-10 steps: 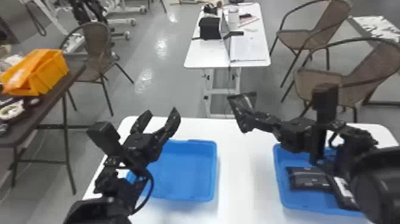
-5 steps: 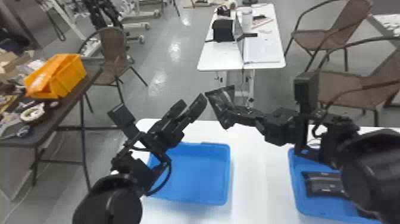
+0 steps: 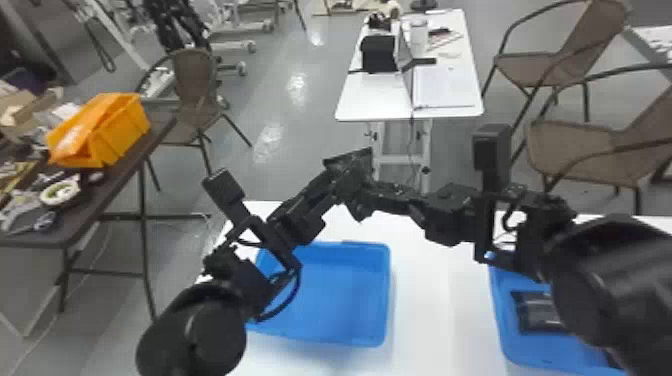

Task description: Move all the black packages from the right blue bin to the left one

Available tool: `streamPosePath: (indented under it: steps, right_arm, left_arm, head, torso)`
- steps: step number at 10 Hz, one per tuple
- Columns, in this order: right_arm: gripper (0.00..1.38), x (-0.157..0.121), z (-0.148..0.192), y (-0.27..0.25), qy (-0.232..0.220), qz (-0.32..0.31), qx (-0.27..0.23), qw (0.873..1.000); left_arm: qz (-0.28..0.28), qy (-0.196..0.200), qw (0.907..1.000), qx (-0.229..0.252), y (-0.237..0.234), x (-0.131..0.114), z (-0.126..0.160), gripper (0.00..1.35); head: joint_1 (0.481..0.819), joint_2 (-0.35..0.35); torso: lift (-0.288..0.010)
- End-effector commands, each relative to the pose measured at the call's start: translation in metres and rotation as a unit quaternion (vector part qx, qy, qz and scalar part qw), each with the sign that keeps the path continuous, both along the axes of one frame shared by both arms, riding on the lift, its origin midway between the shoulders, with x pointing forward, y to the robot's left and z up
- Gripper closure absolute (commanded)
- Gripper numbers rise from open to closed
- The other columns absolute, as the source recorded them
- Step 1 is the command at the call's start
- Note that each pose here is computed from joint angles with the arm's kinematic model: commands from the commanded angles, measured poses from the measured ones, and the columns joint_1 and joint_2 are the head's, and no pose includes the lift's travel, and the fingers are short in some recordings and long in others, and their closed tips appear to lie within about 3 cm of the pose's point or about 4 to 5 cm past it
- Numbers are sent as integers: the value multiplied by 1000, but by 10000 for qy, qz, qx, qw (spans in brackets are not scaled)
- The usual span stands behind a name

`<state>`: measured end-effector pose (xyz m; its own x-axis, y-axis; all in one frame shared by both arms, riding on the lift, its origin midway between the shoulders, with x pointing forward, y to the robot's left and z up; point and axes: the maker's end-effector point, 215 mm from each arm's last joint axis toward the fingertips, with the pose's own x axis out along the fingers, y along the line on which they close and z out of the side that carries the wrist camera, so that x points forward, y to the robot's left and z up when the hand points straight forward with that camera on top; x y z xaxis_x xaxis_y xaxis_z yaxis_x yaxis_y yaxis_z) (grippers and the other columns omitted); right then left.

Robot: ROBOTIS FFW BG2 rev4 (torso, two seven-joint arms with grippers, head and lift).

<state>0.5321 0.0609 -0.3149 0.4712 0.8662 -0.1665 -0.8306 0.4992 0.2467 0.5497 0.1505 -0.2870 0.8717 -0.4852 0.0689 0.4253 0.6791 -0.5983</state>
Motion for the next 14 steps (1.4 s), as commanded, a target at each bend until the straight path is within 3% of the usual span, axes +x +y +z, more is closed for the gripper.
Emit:
streamPosePath:
  steps: [1, 2, 3, 4, 8, 9, 10, 11, 13, 14]
  right_arm:
    - [1216, 0, 1, 8, 22, 64, 56, 10000]
    - [1217, -2, 3, 15, 32, 123, 102, 9999]
    - [1216, -2, 2, 15, 53, 138, 111, 9998]
    - [1216, -2, 1, 15, 60, 136, 109, 9998]
    - [1216, -2, -1, 12, 76, 92, 153, 9998]
    - [1049, -1, -1, 11, 48, 60, 232, 9997]
    - [423, 4, 0, 3, 10, -51, 337, 9994]
    - [-2, 11, 3, -14, -101, -302, 431, 9986]
    - [202, 23, 22, -69, -677, -1075, 161, 9918]
    - [294, 24, 19, -93, -748, -1413, 28, 9871]
  left_arm:
    - [-63, -2, 10000, 23, -5, 2, 0, 274]
    - [-96, 38, 9999, 21, -8, 2, -3, 274]
    - [-140, 194, 9997, 74, -11, 2, -10, 466]
    - [-197, 413, 9989, 117, -15, 2, -20, 1251]
    - [421, 228, 9988, -106, 5, 2, -16, 1213]
    - [462, 170, 9988, -79, 6, 3, -13, 1213]
    - [533, 105, 9985, -36, 9, 3, -10, 1213]
    - [664, 97, 9977, 49, 17, 2, -13, 1213]
    - [1159, 94, 9915, 590, 54, -4, -29, 1213]
    - [1501, 118, 9813, 1198, 78, -10, -46, 1213]
  head:
    - [676, 212]
    - [675, 214]
    - [675, 215]
    - [677, 218]
    - [685, 220]
    - [685, 227]
    - [684, 230]
    - [681, 227]
    - [675, 214]
    - [672, 203]
  torso:
    - [0]
    - [0]
    - [0]
    - [0]
    - [0]
    - [0]
    - [0]
    - [0]
    - [0]
    - [0]
